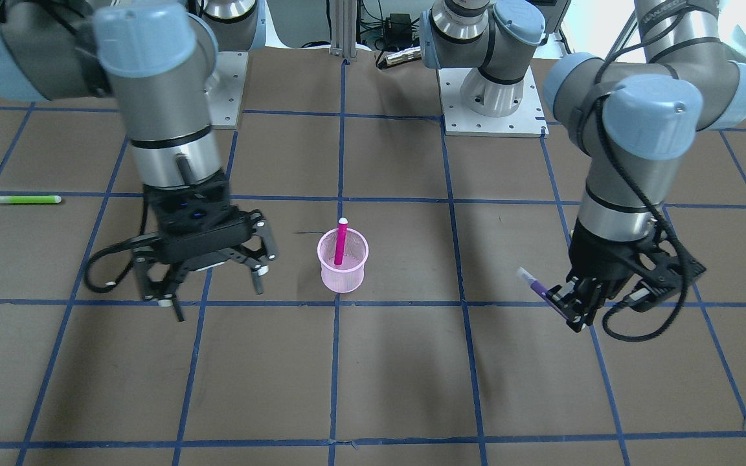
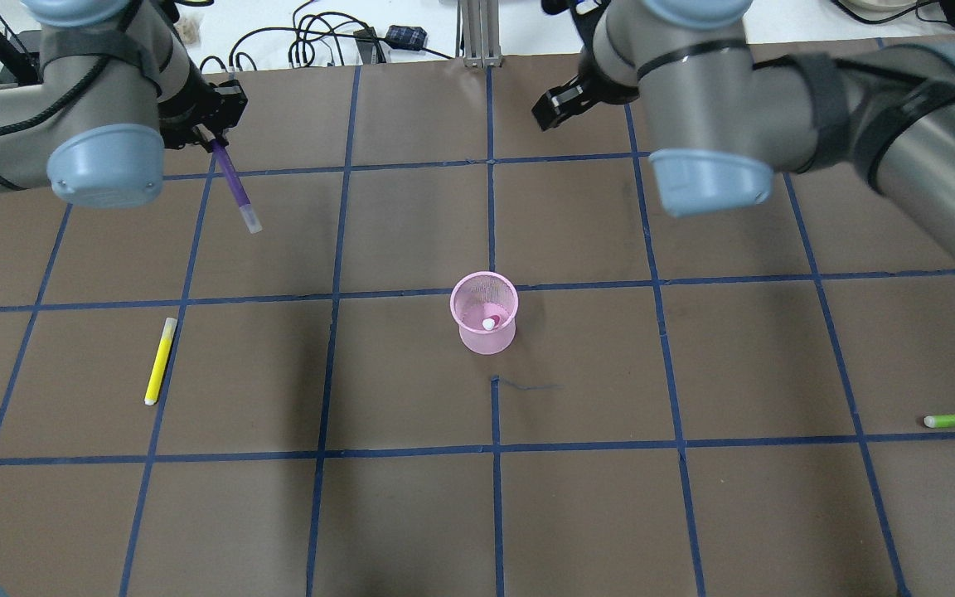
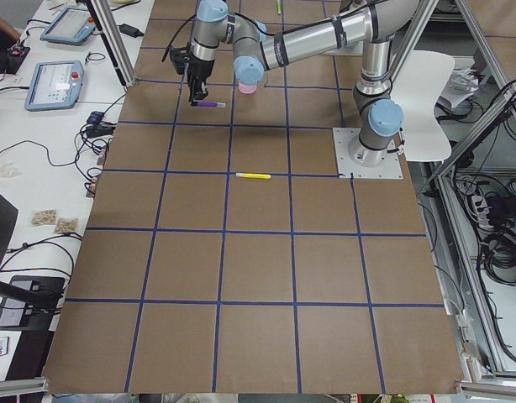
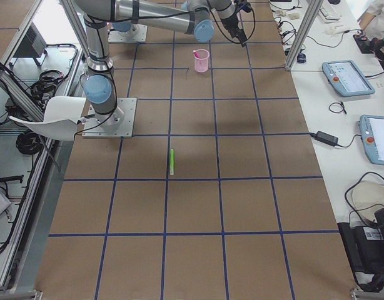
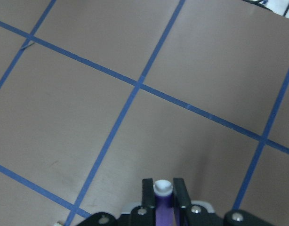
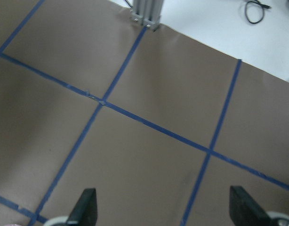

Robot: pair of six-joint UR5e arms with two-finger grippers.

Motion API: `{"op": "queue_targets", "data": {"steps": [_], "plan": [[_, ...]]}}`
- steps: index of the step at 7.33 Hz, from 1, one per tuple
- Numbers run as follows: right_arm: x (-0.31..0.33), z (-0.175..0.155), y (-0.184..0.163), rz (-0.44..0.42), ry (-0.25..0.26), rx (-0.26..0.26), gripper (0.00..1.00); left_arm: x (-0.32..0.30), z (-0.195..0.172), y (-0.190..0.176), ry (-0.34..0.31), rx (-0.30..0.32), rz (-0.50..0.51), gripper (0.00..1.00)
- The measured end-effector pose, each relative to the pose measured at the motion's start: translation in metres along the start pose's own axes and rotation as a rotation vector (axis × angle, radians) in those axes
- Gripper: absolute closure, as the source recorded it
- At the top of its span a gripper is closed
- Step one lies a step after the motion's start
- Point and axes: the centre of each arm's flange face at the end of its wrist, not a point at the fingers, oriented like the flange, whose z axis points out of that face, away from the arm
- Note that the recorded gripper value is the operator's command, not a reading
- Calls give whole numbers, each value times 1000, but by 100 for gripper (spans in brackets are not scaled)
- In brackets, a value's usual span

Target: Insert purple and pink pens into pink cup

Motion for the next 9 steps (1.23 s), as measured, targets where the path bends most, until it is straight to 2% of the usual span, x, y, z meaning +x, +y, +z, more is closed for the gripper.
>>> {"op": "queue_targets", "data": {"steps": [1,2,5,7,9], "plan": [[47,-24,-5,60,-2,-84,0,30,-4,19,10,33,-12,100],[80,-47,-3,110,-5,-143,0,58,-11,39,24,65,-17,100],[128,-90,16,202,-14,-257,0,127,-35,108,37,121,-52,100],[131,-104,32,245,-64,-385,0,162,-39,156,20,144,-72,100],[97,-107,29,310,-81,-441,0,186,-37,194,16,148,-87,100]]}}
